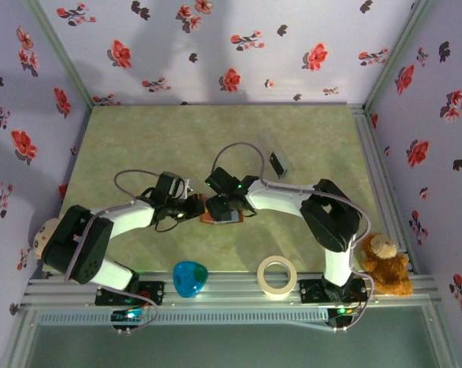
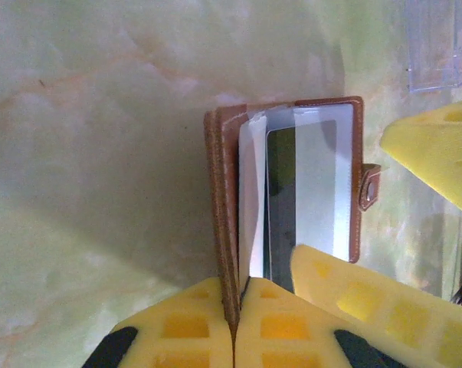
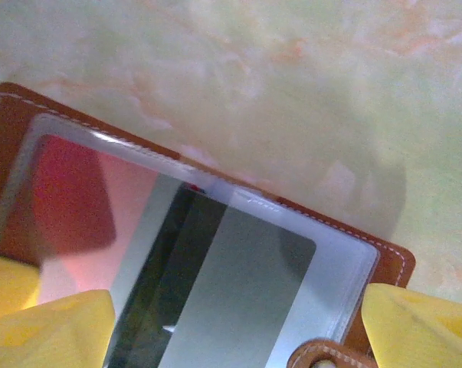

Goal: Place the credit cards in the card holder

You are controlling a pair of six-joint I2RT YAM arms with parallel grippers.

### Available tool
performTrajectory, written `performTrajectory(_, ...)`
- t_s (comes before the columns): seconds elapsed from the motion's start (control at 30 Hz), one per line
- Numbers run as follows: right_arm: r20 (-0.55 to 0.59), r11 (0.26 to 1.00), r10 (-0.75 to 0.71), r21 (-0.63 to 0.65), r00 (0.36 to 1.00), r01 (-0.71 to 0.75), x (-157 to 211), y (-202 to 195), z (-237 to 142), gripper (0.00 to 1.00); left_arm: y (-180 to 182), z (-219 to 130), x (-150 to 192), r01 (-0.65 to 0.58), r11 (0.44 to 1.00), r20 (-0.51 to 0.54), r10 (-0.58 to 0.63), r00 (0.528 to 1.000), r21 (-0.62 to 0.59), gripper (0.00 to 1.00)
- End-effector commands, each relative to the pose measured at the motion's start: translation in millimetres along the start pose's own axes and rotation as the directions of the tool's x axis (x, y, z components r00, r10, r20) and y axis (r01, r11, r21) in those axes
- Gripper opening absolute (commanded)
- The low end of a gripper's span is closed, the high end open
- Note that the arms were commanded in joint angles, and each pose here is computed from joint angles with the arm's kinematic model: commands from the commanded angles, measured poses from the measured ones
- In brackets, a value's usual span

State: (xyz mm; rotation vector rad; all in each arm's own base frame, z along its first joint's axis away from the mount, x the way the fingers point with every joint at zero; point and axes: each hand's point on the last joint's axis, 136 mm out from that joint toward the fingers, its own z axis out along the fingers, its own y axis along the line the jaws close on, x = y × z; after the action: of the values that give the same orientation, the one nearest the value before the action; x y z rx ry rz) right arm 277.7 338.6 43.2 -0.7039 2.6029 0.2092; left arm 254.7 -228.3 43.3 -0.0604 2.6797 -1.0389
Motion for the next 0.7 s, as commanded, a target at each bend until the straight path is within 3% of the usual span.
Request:
performTrajectory(0.0, -0.019, 0.992, 0.008, 0.123, 1.0, -0.005, 8, -20, 9, 0.85, 2, -3, 1, 0.017, 1.0, -0.009, -0.017, 1.0, -0.019, 0.0)
performTrajectory(0.33, -0.025, 0.978, 0.049, 0.203, 0.999, -0.042, 30, -42, 4, 0.86, 7, -8, 1, 0.041, 0.998, 0.005, -0.041, 0.999, -0.045, 0.0)
performTrajectory(0.67, 0.0, 0.997, 0.039, 0.069, 0.999, -0.039, 16, -19, -12, 0.86, 7, -10, 2, 0.05, 0.998, 0.013, -0.049, 0.999, -0.044, 0.0)
